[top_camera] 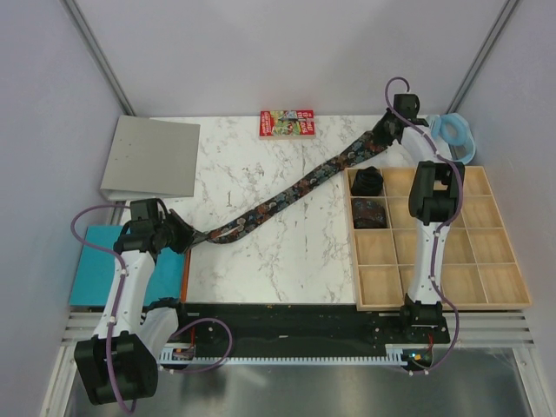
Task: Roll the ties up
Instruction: Flatten out the tie at the center of the board.
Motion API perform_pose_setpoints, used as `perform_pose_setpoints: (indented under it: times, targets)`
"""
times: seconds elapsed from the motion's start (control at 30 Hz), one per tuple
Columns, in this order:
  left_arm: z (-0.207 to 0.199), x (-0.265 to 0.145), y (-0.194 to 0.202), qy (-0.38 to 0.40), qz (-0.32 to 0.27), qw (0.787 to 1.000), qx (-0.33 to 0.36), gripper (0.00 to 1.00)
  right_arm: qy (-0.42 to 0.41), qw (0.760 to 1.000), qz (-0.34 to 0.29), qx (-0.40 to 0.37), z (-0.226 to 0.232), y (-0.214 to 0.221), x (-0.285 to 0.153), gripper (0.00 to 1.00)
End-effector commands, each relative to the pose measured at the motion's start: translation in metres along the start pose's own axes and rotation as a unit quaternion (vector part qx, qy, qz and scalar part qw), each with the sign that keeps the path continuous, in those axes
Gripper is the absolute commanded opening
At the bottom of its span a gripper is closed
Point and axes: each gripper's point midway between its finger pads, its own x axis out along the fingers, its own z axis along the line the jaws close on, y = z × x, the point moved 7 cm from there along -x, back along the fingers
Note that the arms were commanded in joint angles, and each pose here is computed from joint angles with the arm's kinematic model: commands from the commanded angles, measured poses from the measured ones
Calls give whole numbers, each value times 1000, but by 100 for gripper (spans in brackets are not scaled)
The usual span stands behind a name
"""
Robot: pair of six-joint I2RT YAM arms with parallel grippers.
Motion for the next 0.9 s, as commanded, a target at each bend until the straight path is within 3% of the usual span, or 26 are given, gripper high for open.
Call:
perform_pose_setpoints:
  times: [0.0,0.17,0.2,0.27,0.3,0.4,0.63,0.87]
  targets:
    - [1,0,-1,2,-4,1000,5,2,-29,999,-12,15,2,-4,11,0]
    - [2,1,-2,-2,-9,1000,5,2,-34,999,10,15,-7,15,17,2]
    - [2,1,-2,-3,-9,1000,5,2,-36,999,20,15,-9,21,20,17]
    - [3,1,-2,-7,-9,1000,3,2,-49,998,35,12,-7,27,21,34]
    - [3,1,-2,-8,-9,1000,2,2,-50,998,44,9,-9,32,22,50]
    - [2,0,-1,-3,-9,1000,-1,2,-50,997,57,2,-8,36,14,62]
    - [-6,-7,-9,-8,-18,1000,-1,2,-47,997,54,-1,-2,49,-51,63]
    - [-4,-6,-6,-9,-14,999,-33,2,-90,989,84,-81,57,137,-117,58]
